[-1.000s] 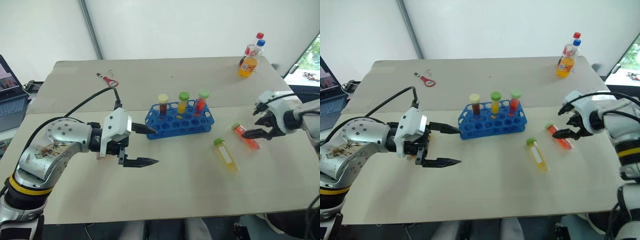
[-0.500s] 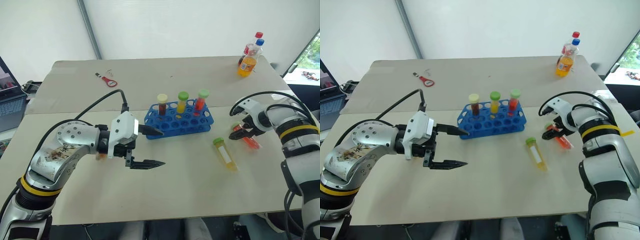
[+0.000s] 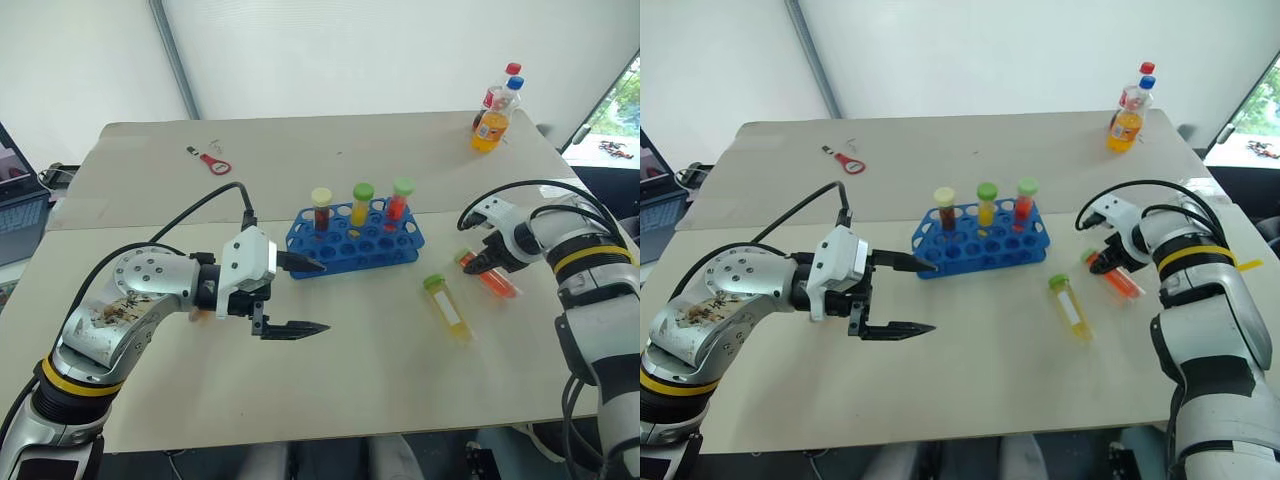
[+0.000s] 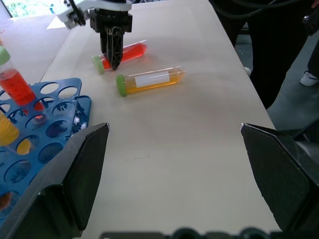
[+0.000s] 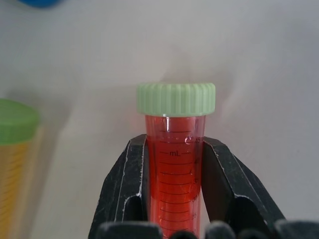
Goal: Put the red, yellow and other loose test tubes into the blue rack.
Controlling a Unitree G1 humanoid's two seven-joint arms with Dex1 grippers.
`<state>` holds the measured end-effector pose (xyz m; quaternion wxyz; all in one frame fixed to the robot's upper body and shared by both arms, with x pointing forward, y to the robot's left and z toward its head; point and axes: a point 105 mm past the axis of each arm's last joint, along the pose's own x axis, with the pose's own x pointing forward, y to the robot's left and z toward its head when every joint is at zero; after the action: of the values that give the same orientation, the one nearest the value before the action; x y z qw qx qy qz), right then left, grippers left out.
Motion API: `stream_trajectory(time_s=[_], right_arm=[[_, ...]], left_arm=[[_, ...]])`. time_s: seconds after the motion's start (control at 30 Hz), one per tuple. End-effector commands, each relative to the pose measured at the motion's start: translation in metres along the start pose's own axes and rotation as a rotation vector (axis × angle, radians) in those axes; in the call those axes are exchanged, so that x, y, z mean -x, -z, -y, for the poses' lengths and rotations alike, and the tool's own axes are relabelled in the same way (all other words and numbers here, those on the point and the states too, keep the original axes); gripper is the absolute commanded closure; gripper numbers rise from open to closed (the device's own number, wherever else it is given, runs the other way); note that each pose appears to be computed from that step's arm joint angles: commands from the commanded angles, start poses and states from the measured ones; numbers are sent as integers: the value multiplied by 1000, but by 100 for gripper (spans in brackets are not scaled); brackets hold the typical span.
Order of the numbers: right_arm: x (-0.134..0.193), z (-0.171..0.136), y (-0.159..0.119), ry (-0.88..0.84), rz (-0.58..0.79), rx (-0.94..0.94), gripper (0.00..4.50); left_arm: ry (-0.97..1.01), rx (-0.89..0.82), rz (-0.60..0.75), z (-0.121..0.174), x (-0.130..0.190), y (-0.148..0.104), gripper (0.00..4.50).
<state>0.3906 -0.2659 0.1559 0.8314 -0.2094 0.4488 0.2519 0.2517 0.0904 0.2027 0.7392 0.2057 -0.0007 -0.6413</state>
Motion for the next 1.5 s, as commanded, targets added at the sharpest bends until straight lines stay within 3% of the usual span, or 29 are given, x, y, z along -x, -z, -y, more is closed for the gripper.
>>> stream_trajectory(time_s=[0.03,0.13,0.33,0.47,0.83,1.5], right_arm=[[48,-14,-42,10,269,116,349],[76,-43,-69,36,529,223,349],[99,-85,-90,127,1005,282,349],[86,-99,-90,167,1139,210,349],[50,-101,-88,328,1269,155,349],[7,-97,-88,356,1267,65,349]], left_arm=[[-81,-12,40,-9,13,-6,0],[-108,15,44,-11,16,-3,0],[-126,22,61,-14,15,-2,0],[-156,15,139,-19,11,-10,0],[-128,62,177,-19,5,-16,0],[-113,55,151,-17,3,-17,0]])
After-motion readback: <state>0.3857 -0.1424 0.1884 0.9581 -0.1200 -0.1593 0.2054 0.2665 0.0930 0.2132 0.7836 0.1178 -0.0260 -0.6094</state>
